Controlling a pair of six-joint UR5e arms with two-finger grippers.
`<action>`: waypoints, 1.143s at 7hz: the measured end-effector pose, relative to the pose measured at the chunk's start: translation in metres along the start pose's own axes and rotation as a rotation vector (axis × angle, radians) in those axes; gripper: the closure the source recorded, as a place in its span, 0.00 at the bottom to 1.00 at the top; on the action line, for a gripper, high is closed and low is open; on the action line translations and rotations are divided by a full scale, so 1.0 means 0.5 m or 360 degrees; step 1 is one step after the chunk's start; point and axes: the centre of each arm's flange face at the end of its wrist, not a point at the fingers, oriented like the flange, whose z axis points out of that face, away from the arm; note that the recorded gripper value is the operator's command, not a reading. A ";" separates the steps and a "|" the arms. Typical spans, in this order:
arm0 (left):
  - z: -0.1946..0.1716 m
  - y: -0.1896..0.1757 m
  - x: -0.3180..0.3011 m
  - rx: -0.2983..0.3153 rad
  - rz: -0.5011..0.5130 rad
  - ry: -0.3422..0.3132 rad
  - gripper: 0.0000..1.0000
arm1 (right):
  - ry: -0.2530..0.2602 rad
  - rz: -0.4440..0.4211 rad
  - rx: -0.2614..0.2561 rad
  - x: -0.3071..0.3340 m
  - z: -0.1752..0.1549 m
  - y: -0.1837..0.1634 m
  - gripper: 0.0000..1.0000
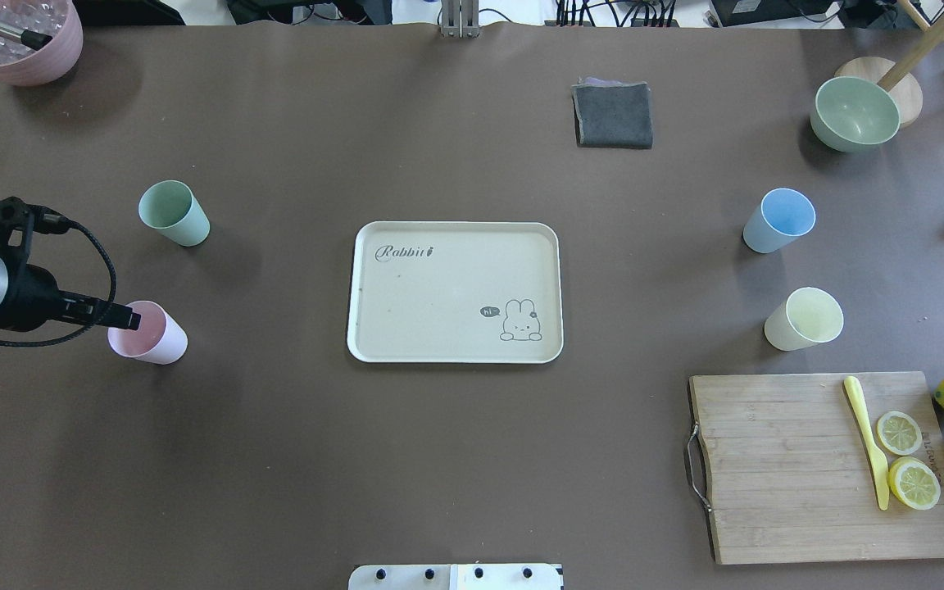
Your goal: Place all cups on tray
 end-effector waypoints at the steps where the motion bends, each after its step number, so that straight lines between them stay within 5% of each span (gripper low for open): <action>1: 0.020 0.010 0.000 -0.0015 0.0008 -0.0024 1.00 | 0.0001 -0.0001 0.0000 0.000 0.000 0.000 0.01; 5: 0.014 0.007 0.025 0.0015 0.0033 -0.0026 1.00 | 0.0002 -0.0003 -0.0001 0.001 0.001 0.001 0.01; 8: -0.038 -0.088 0.215 -0.0023 -0.0068 0.0015 1.00 | 0.0003 0.0000 -0.0003 0.002 0.001 0.002 0.01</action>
